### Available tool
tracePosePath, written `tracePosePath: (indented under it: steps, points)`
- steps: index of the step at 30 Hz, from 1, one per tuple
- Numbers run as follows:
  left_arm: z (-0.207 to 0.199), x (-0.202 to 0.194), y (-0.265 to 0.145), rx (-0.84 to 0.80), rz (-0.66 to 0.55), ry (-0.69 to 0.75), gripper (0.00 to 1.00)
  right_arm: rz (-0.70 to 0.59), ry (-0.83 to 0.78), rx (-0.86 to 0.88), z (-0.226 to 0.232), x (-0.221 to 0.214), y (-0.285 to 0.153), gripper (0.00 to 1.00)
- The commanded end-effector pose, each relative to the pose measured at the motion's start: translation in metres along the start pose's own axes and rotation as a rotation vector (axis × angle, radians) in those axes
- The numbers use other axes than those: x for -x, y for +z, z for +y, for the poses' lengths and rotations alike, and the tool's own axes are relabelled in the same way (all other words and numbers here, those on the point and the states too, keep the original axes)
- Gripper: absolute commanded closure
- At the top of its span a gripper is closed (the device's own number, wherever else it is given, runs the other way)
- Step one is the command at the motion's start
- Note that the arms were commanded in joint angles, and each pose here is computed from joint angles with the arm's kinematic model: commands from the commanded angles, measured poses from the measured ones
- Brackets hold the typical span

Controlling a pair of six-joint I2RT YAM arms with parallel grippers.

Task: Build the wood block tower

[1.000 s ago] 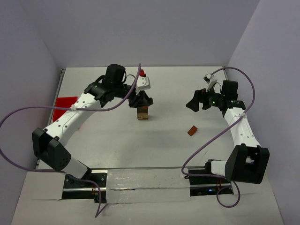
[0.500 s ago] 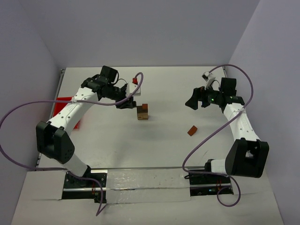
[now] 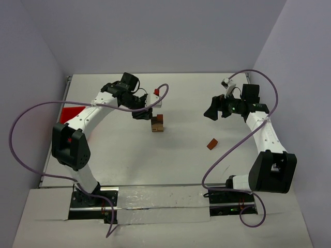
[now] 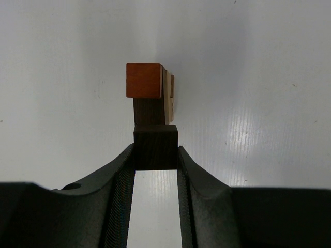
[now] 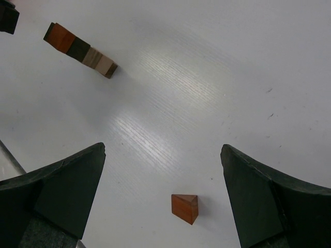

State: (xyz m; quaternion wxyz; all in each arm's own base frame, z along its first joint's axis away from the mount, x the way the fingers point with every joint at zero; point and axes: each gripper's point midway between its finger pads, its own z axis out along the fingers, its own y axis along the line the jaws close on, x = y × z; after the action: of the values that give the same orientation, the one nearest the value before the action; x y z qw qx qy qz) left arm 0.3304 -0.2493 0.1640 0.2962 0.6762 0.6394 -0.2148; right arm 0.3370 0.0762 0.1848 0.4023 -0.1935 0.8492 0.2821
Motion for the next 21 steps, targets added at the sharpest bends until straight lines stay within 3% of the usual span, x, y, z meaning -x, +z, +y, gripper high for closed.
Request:
tracePosePath:
  steps: [1, 21]
  points:
    - [0.012, 0.013, 0.0, 0.016, 0.008, 0.024, 0.76, -0.02, -0.044, -0.003, 0.002, 0.016, -0.002, 0.0]
    - [0.02, 0.01, 0.022, -0.017, 0.045, -0.017, 0.67, -0.014, -0.058, -0.001, 0.005, 0.015, 0.0, 0.0]
